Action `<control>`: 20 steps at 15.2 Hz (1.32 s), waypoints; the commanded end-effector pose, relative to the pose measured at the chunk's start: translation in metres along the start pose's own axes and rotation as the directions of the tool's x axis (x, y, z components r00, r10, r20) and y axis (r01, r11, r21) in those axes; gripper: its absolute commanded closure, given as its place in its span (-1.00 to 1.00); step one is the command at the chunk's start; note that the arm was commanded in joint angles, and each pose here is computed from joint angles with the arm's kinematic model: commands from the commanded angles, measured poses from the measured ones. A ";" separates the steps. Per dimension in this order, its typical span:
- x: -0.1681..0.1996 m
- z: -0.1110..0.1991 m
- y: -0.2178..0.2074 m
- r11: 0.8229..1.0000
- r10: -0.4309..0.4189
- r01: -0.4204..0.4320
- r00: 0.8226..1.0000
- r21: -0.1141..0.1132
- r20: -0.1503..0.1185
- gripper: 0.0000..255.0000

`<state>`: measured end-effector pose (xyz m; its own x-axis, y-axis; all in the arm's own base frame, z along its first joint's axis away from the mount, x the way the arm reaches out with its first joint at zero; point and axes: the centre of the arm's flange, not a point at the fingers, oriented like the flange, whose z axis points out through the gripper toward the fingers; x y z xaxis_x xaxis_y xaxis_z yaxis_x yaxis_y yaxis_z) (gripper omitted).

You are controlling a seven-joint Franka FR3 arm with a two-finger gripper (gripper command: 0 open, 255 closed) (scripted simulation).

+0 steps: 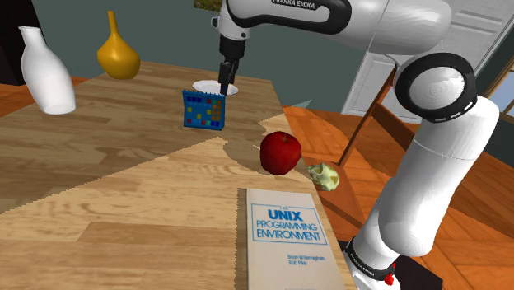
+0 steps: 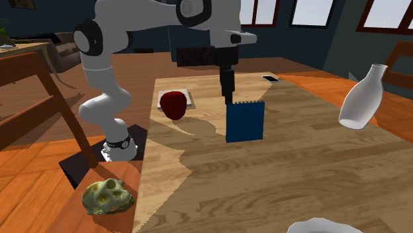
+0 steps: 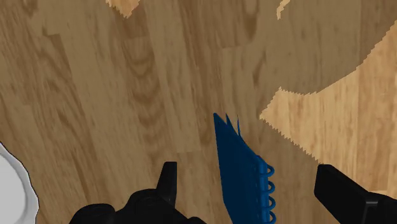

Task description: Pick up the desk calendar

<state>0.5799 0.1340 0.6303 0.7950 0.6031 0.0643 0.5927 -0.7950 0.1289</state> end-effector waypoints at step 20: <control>0.066 0.050 -0.027 0.986 -0.165 0.165 0.986 0.000 0.007 1.00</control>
<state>0.6227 0.1910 0.5819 0.6884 0.7244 0.0361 0.7143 -0.6857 0.1398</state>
